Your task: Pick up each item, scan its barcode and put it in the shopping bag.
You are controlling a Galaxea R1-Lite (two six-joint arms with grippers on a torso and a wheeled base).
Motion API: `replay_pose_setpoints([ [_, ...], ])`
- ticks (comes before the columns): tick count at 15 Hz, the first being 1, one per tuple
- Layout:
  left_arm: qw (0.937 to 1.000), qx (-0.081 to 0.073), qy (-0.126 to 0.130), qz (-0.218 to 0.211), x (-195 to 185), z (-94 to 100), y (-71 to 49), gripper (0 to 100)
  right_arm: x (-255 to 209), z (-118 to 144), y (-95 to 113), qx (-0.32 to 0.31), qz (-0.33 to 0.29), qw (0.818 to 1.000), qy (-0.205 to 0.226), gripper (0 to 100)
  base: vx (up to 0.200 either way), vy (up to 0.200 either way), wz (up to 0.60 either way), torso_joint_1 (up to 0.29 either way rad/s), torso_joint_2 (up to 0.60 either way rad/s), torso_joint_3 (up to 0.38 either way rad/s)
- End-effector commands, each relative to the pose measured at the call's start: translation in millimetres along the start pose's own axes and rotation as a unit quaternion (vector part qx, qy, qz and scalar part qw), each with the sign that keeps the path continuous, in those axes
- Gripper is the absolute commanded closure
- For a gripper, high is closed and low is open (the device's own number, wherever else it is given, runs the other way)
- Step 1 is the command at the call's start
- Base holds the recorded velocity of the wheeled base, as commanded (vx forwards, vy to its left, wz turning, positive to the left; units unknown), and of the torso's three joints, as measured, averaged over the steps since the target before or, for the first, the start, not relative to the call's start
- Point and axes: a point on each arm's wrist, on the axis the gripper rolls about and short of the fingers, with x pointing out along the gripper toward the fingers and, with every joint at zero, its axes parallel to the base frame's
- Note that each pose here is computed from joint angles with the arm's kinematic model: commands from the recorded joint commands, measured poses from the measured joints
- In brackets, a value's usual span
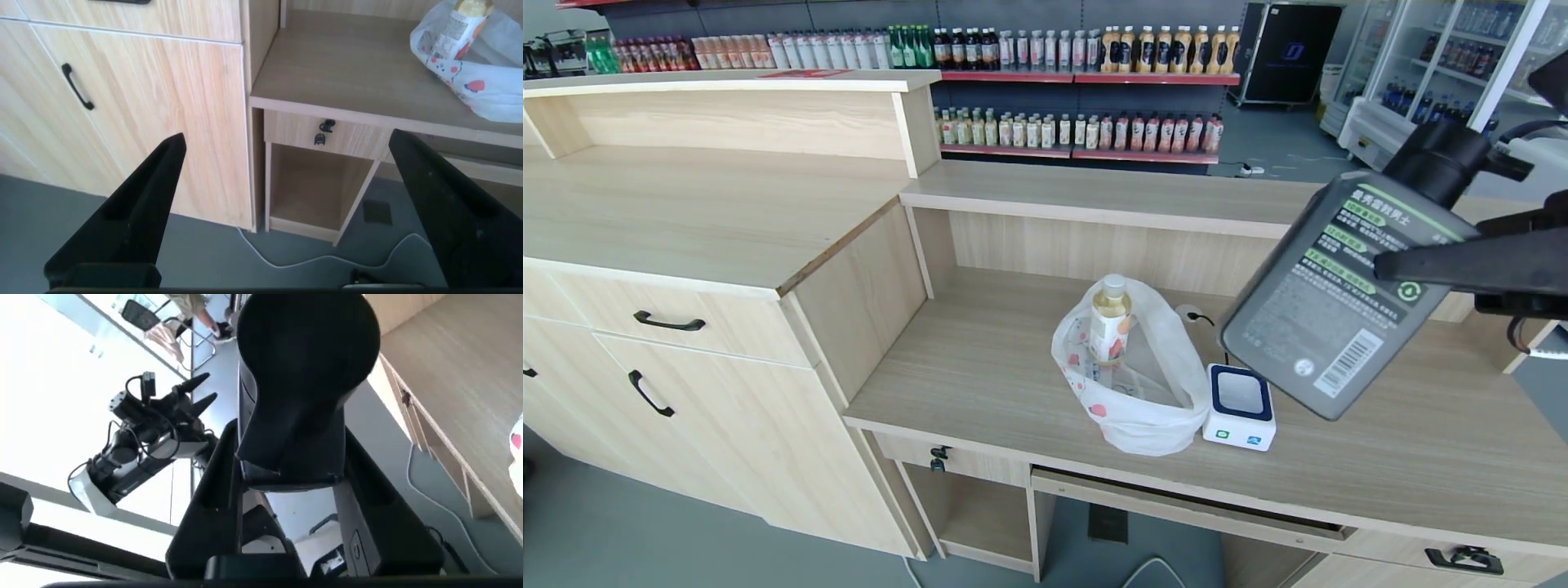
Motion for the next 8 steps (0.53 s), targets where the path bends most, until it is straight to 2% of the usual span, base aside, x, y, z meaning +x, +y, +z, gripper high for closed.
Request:
replay_pose_setpoints([
  [1, 1.0, 0.0, 0.001, 0.0, 0.1, 0.0, 0.0, 0, -0.7, -4.2, 17.9, -0.012, 0.025, 1.0, 0.005, 100, 0.0, 0.0, 0.0, 0.0, 0.0, 0.0],
  [8, 1.0, 0.0, 0.001, 0.0, 0.1, 0.0, 0.0, 0, -1.2, -26.5, 25.6, 0.001, 0.04, 0.999, 0.026, 100, 0.0, 0.0, 0.0, 0.0, 0.0, 0.0],
])
